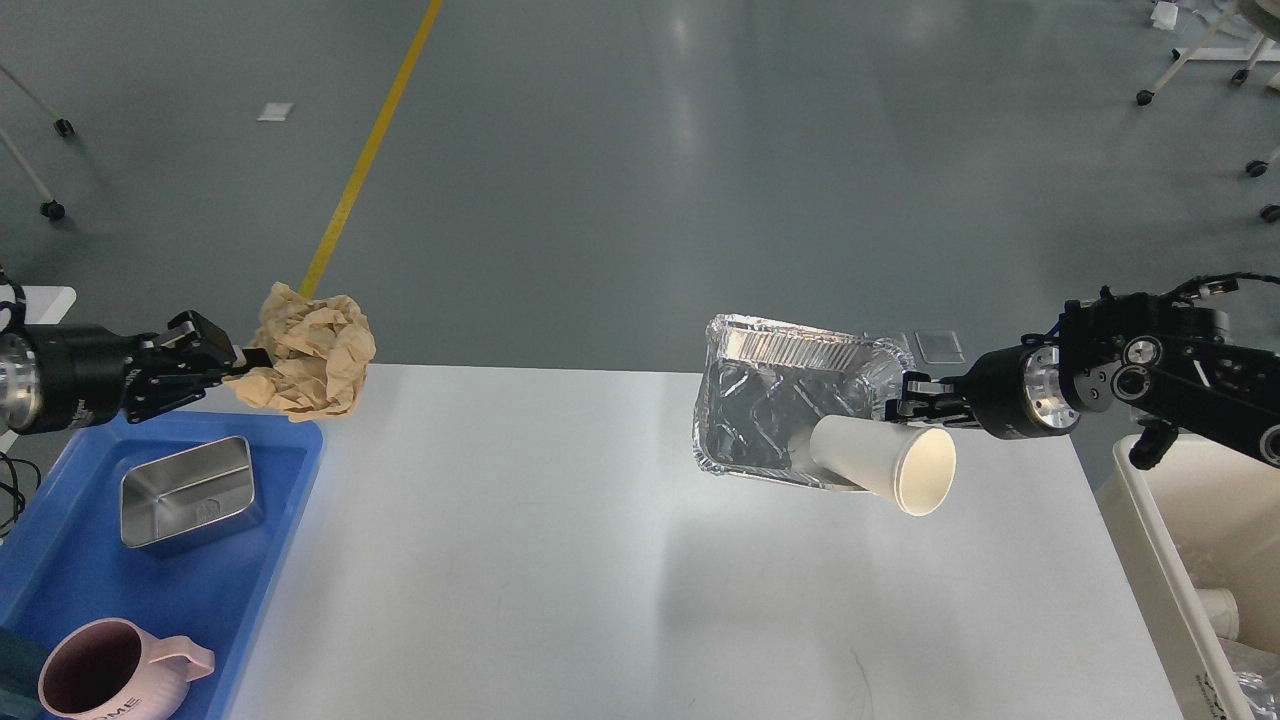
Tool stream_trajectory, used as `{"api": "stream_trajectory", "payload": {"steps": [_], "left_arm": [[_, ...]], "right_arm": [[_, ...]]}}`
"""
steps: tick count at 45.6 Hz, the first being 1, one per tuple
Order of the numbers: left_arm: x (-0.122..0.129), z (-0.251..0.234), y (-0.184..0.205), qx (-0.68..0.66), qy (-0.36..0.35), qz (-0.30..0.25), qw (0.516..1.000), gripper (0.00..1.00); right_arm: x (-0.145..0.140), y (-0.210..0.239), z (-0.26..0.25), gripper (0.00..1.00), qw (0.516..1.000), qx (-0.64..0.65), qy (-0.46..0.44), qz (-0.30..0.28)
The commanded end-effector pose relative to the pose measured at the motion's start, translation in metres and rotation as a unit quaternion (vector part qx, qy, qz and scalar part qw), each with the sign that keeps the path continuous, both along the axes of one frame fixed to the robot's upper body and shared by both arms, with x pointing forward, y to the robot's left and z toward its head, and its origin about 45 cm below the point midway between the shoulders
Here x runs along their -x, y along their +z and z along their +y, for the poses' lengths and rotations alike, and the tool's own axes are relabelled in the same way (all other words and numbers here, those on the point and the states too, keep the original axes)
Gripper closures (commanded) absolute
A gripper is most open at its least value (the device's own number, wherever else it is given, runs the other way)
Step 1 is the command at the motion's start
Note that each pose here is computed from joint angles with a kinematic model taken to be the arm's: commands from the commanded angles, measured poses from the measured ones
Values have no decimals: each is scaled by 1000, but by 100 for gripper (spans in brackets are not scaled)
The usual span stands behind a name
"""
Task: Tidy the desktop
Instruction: 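Lift the crumpled paper high with the left gripper toward the foil tray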
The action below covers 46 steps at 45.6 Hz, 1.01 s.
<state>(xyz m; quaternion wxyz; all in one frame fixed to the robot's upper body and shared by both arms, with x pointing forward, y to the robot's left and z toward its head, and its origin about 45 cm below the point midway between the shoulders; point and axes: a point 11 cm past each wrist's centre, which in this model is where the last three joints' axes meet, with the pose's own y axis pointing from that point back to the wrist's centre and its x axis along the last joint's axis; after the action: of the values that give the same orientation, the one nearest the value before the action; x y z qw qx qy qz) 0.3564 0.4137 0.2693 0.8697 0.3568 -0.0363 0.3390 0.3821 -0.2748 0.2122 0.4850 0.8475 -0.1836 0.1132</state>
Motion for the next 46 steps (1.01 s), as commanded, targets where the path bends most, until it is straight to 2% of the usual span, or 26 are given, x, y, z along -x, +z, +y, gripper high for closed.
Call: {"api": "stream_trajectory", "payload": {"steps": [1, 10, 19, 23, 28, 33, 39, 40, 46], "left_arm": [[14, 21, 28, 22, 2, -22, 1000, 100], [8, 41, 64, -1, 36, -59, 998, 100], [-22, 22, 128, -23, 23, -126, 992, 100], [-31, 9, 144, -28, 11, -141, 990, 100], [-51, -27, 169, -35, -26, -165, 985, 100], [-71, -67, 181, -52, -68, -165, 983, 100], [-94, -119, 185, -57, -111, -158, 979, 100], [-102, -139, 182, -58, -126, -150, 979, 100], [-109, -201, 166, -59, -183, -129, 973, 100]], "right_arm": [[0, 0, 0, 100, 1000, 1, 0, 0], [0, 0, 3, 100, 1000, 0, 4, -1], [-1, 1, 3, 100, 1000, -1, 3, -1], [-1, 2, 4, 100, 1000, -1, 4, -2], [-2, 2, 5, 100, 1000, -1, 6, -3], [-2, 2, 5, 100, 1000, -2, 5, -3], [-2, 3, 6, 100, 1000, -2, 6, -3], [-2, 3, 6, 100, 1000, -2, 6, -3], [-2, 3, 6, 100, 1000, -3, 6, -4]]}}
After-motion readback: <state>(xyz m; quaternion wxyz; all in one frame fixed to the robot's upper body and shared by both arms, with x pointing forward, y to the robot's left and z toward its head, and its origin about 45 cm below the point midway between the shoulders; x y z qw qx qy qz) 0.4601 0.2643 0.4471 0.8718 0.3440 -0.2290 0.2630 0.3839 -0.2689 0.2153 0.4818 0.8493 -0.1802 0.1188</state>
